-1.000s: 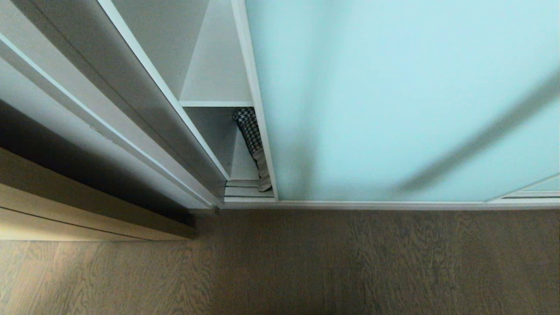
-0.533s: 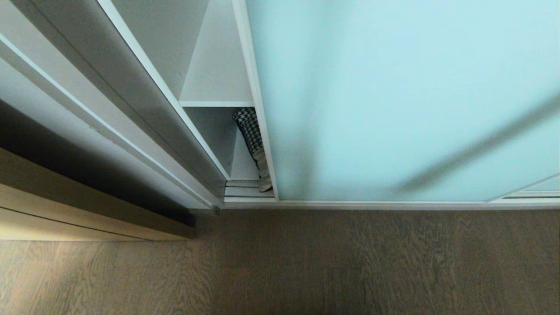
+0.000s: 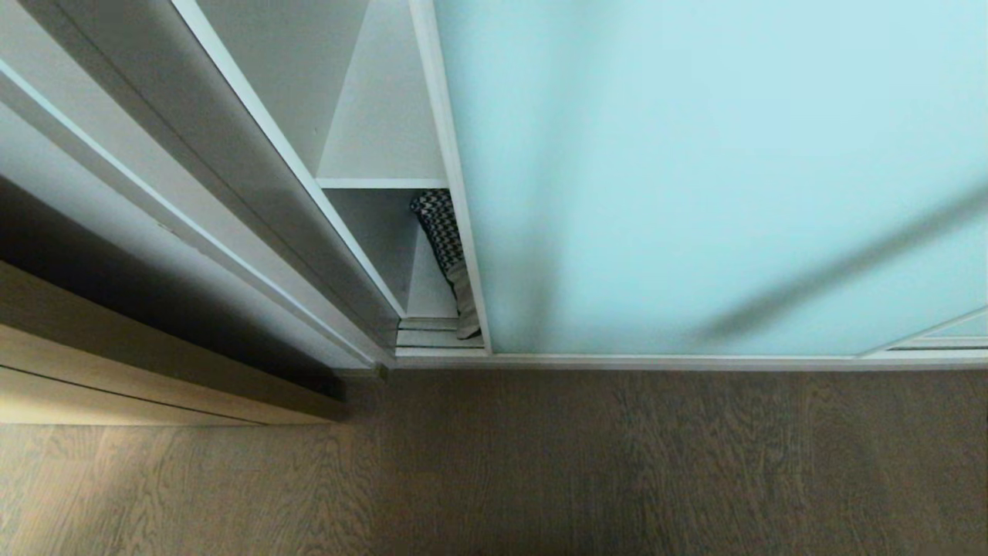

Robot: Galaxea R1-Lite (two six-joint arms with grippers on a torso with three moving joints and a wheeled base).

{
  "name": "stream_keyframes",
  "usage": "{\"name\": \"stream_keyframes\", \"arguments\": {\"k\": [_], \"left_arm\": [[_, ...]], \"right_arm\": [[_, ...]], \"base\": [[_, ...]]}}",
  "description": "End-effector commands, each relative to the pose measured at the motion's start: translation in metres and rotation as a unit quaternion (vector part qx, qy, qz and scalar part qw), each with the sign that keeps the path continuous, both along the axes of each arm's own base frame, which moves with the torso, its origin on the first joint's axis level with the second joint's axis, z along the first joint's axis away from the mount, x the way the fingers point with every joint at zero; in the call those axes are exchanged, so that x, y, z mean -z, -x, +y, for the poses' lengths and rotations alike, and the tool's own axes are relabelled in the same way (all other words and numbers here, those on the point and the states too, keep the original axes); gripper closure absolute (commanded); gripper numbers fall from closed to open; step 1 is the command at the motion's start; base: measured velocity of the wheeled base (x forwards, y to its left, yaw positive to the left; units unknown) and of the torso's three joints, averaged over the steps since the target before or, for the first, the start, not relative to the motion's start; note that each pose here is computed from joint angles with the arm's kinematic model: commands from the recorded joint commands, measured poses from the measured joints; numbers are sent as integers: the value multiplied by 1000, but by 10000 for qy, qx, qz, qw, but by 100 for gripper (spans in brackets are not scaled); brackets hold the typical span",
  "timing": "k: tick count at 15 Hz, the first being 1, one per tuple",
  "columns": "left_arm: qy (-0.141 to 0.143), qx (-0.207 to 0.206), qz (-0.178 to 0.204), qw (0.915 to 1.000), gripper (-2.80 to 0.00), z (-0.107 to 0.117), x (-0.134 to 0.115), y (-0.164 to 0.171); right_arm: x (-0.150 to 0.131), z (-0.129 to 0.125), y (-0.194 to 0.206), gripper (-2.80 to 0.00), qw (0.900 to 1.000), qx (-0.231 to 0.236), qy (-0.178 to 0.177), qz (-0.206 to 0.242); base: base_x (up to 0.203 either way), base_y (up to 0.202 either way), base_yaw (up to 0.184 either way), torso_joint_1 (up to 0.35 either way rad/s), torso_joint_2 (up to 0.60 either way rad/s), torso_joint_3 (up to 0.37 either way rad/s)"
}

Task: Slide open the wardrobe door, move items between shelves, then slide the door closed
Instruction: Close the door

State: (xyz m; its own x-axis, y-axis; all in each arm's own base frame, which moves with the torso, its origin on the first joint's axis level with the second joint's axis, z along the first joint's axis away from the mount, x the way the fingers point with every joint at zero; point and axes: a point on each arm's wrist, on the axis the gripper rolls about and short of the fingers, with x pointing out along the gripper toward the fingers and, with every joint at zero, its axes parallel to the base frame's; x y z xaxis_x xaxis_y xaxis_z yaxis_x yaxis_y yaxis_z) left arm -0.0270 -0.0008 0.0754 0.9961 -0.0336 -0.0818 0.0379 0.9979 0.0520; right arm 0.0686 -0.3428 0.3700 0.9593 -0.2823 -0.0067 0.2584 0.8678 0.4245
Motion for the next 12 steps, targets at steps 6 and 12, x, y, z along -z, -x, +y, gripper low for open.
{"name": "stream_keyframes", "arguments": {"k": [6,12], "left_arm": [[0,1,12,10000,0,0,0,0],[2,0,12,10000,0,0,0,0]], "right_arm": [[11,-5,-29,0,9992,-383,-149,17],[26,-20,-65,0,10000,69,-66,6]], "base": [[0,0,0,0,0,0],[0,0,0,0,0,0]]}}
